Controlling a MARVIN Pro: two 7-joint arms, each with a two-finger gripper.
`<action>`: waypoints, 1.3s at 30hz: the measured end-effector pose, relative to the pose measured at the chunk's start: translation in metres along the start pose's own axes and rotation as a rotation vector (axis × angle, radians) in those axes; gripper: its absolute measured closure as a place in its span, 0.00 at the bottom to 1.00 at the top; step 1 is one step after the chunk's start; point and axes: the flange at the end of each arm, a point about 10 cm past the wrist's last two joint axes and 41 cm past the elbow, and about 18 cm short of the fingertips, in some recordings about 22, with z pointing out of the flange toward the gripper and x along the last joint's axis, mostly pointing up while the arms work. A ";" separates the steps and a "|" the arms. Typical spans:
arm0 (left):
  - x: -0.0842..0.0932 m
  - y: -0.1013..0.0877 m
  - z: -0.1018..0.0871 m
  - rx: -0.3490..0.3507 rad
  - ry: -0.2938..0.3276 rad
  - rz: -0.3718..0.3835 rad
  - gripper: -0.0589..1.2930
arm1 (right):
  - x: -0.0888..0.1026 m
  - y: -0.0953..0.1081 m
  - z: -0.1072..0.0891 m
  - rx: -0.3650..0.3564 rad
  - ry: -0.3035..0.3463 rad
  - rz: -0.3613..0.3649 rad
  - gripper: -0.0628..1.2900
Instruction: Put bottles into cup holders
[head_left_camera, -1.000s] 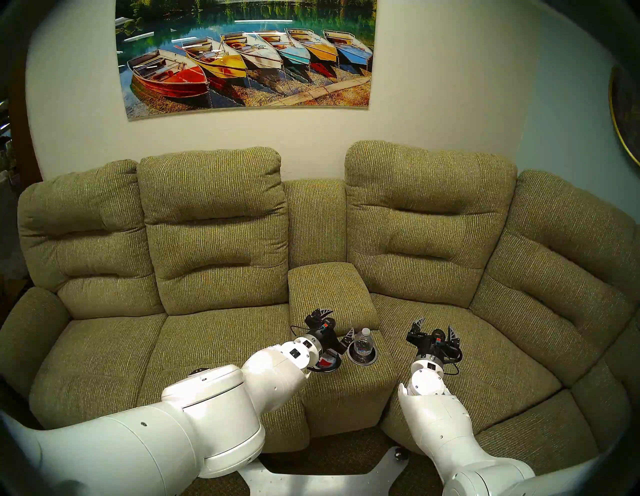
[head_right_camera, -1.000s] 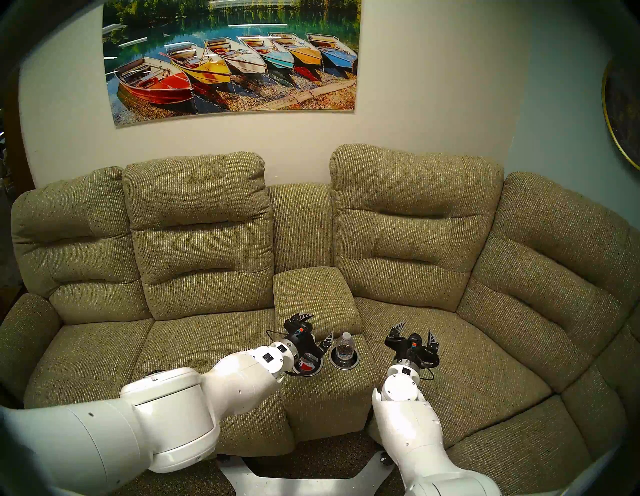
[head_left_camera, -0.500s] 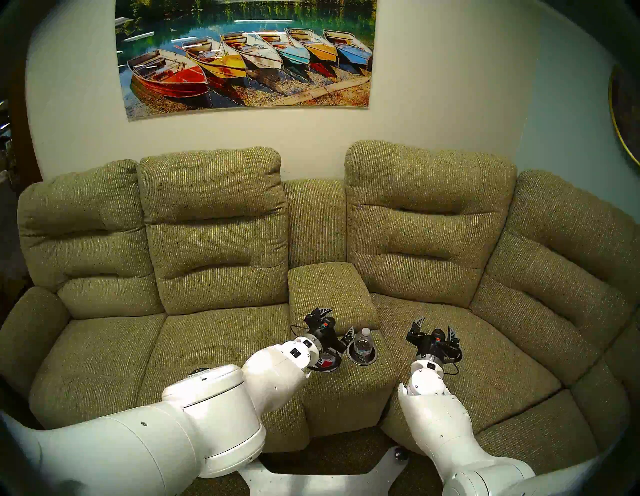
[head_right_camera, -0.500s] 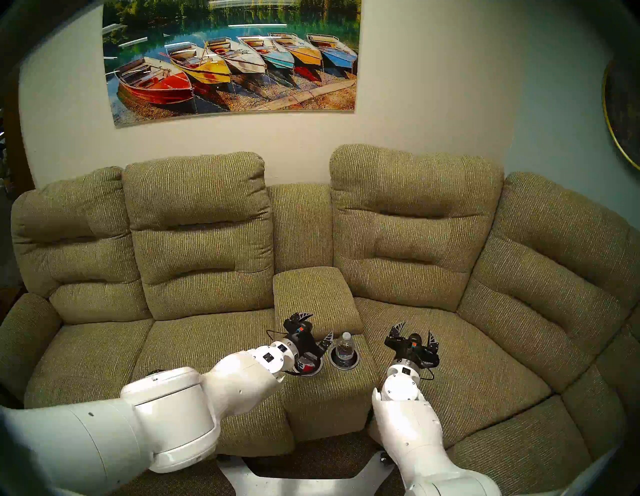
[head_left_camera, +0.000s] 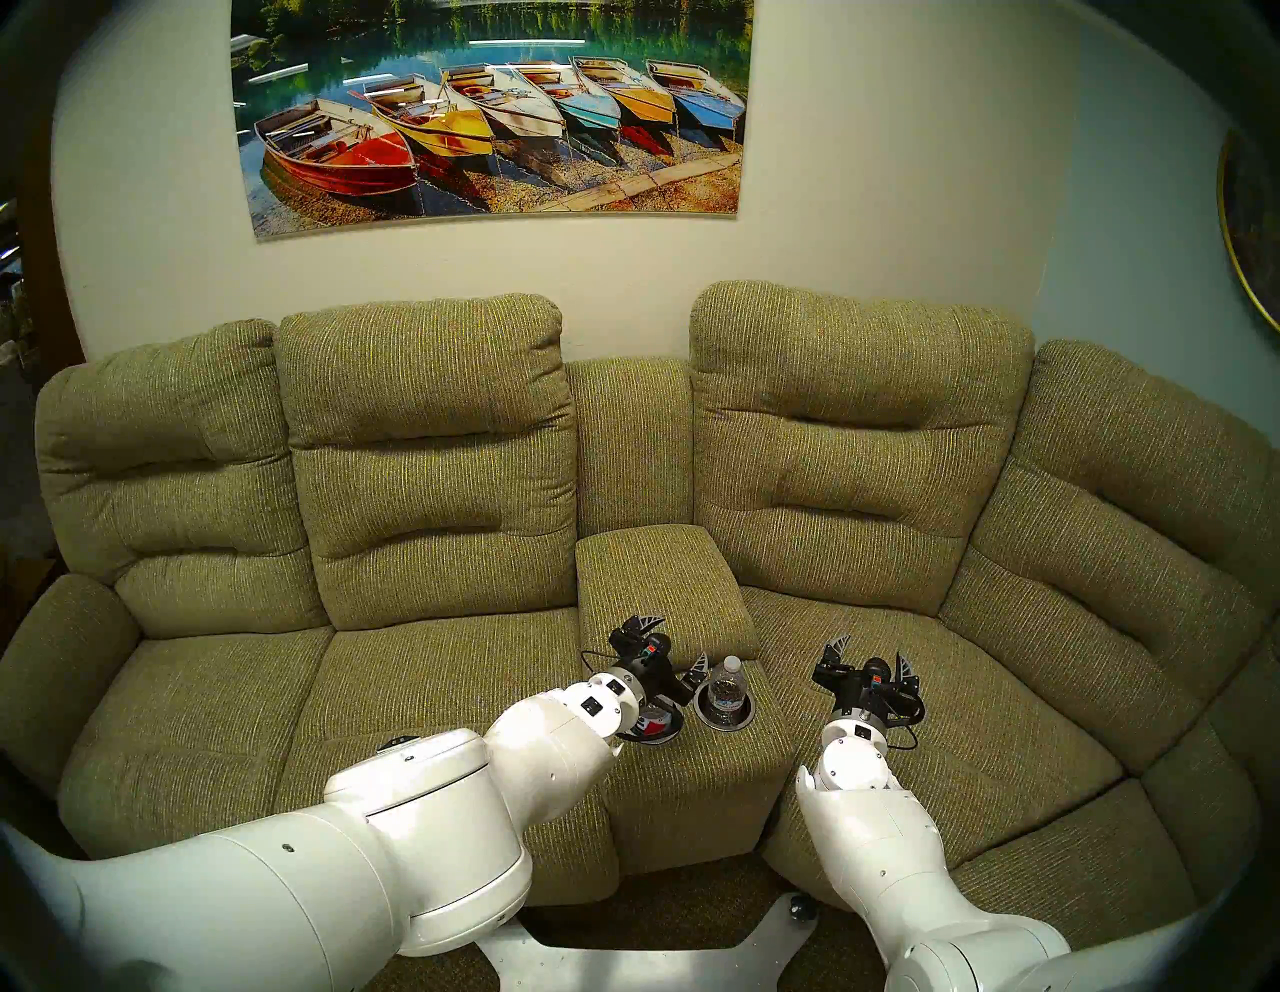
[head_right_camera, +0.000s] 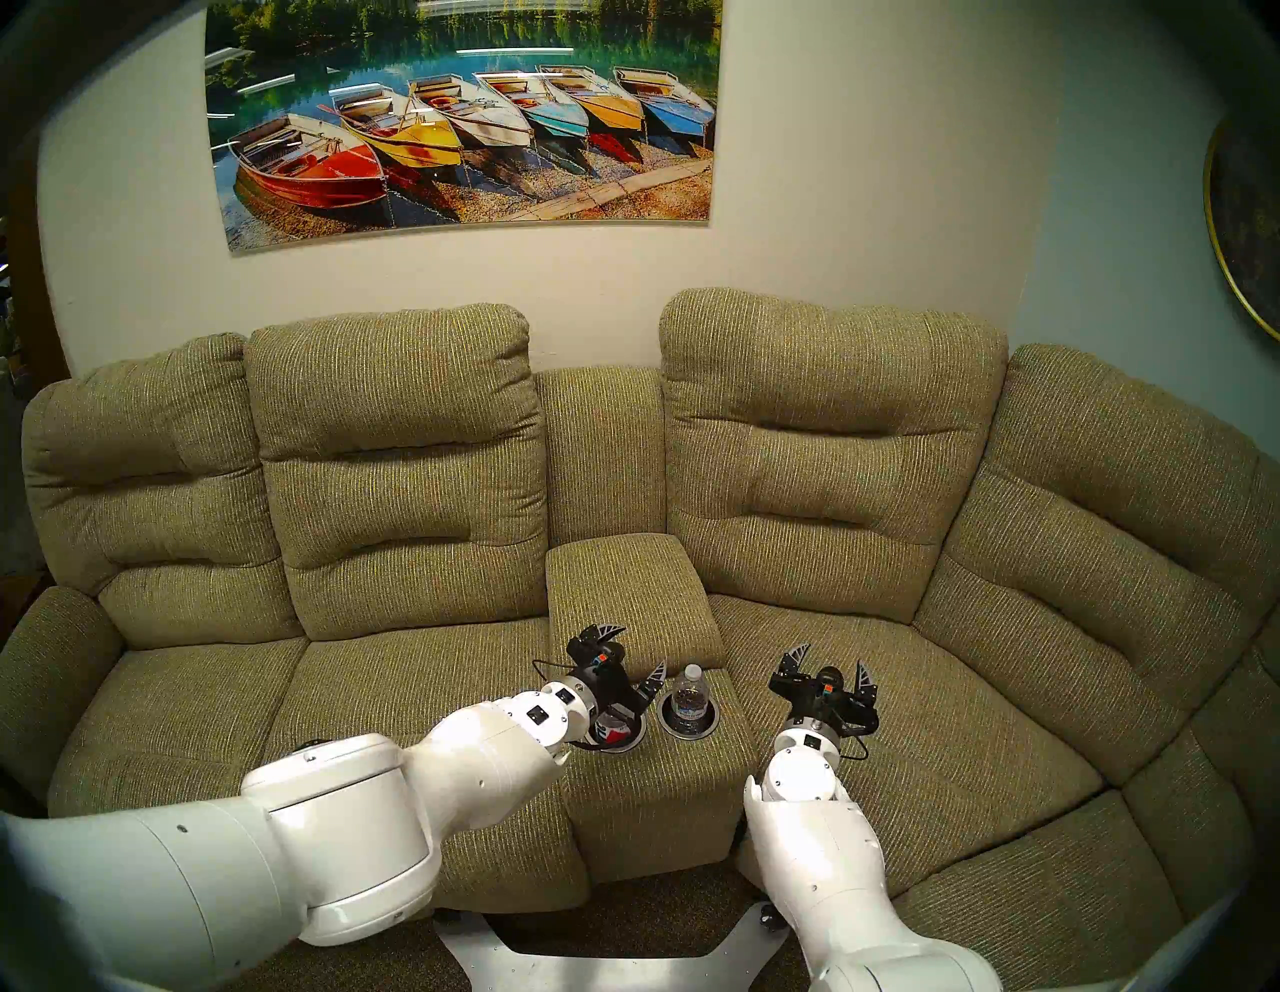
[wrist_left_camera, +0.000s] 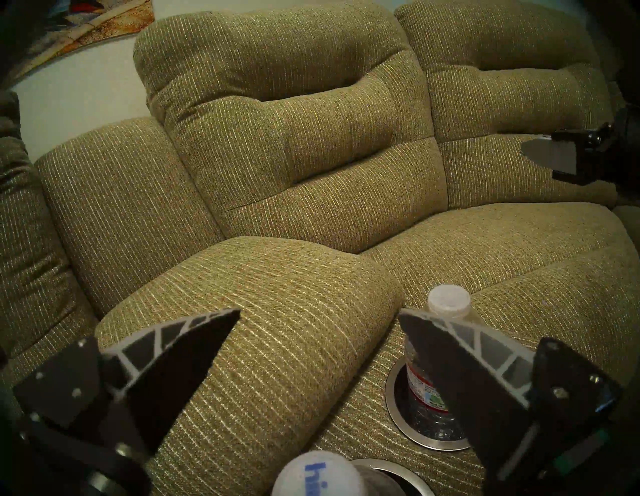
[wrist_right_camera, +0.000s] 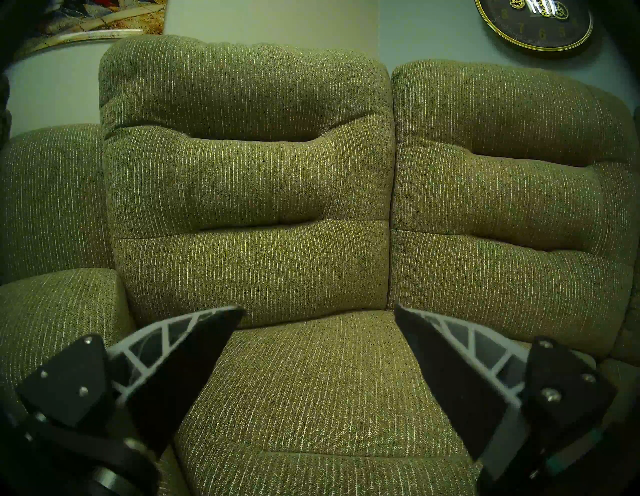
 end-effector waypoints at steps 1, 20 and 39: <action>0.000 0.000 0.000 0.000 0.000 0.000 0.02 | 0.000 0.000 0.000 0.000 0.000 0.000 0.06; 0.002 0.000 0.001 0.002 0.008 0.006 0.02 | 0.000 0.000 0.000 0.000 0.000 0.000 0.06; 0.000 0.005 -0.011 -0.063 0.141 -0.001 0.02 | 0.001 0.000 0.000 0.000 0.004 0.001 0.05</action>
